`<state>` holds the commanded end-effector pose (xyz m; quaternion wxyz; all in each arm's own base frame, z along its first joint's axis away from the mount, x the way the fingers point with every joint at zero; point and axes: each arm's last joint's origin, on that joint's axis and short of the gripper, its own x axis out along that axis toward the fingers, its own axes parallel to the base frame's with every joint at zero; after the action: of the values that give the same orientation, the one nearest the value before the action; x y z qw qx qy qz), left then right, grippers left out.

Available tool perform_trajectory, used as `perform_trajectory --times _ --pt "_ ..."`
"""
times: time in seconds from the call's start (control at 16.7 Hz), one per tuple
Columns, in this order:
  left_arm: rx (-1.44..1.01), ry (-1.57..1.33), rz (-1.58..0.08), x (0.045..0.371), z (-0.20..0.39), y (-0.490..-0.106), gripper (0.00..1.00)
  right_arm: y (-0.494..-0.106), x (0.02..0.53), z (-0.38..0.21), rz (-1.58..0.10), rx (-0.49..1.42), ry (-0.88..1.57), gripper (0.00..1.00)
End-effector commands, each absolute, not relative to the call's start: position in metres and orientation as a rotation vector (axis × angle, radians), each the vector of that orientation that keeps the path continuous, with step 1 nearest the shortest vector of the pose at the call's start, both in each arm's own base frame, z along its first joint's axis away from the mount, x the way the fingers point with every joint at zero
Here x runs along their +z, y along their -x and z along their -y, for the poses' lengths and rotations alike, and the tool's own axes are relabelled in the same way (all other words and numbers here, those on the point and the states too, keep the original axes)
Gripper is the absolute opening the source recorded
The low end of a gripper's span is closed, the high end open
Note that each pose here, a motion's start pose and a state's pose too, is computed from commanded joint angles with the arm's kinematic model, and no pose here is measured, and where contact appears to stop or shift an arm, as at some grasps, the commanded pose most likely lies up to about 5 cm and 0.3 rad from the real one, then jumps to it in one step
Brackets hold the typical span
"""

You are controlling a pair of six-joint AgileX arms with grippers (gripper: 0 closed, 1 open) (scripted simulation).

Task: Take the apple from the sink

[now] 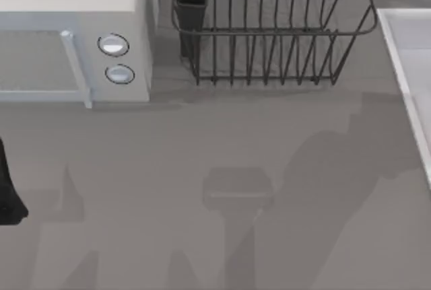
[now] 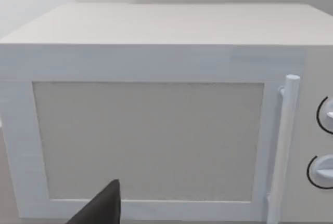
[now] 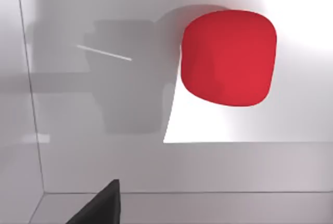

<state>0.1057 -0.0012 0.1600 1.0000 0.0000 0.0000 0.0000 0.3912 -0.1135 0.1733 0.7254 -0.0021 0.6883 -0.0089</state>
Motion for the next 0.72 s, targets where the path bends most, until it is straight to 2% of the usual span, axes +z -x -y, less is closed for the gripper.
perform_trajectory --times 0.54,0.72 --pt "0.000 0.000 0.000 0.160 0.001 -0.106 1.00 -0.401 0.158 0.119 -1.571 -0.004 -0.004 1.00" --pt "0.000 0.000 0.000 0.160 0.001 -0.106 1.00 -0.404 0.132 0.120 -1.580 -0.003 -0.007 1.00"
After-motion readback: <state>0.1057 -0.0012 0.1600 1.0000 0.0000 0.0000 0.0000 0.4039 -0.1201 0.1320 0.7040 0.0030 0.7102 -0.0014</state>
